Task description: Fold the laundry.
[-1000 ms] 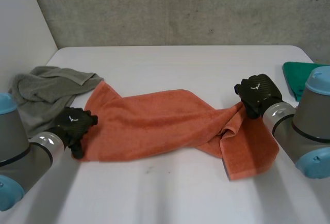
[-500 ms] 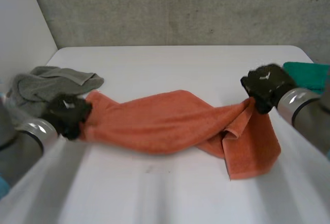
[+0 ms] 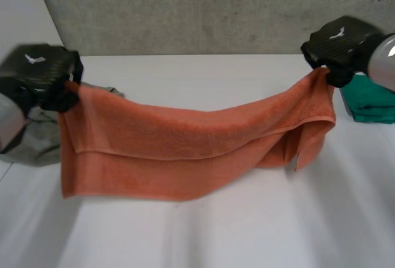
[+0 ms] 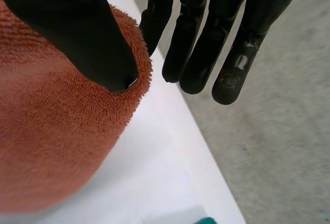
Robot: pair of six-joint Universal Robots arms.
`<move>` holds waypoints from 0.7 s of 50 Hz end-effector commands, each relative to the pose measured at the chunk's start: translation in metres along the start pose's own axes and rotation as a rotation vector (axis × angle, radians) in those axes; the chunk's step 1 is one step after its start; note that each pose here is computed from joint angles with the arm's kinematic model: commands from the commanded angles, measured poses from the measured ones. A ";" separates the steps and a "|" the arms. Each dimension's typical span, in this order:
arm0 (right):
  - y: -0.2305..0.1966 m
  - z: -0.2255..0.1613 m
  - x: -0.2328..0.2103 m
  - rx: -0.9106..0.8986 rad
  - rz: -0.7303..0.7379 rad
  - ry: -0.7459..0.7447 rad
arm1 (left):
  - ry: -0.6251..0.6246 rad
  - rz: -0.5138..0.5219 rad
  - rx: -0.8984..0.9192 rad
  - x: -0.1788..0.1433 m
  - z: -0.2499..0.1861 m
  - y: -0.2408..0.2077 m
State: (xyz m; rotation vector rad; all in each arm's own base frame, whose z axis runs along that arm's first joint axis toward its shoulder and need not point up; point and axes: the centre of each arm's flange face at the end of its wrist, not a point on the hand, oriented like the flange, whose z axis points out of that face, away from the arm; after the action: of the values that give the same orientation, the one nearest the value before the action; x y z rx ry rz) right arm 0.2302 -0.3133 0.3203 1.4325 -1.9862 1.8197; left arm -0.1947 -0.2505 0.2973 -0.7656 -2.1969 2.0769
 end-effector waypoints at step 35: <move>0.107 0.024 -0.080 -0.235 0.577 0.019 | 0.122 0.219 -0.108 0.074 0.051 0.109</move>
State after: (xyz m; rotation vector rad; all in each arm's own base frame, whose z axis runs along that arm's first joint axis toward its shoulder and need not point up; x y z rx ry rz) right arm 0.2271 -0.3322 0.2196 0.7762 -2.4901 1.8178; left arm -0.2423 -0.2745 0.1900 -0.9714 -2.2841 1.9258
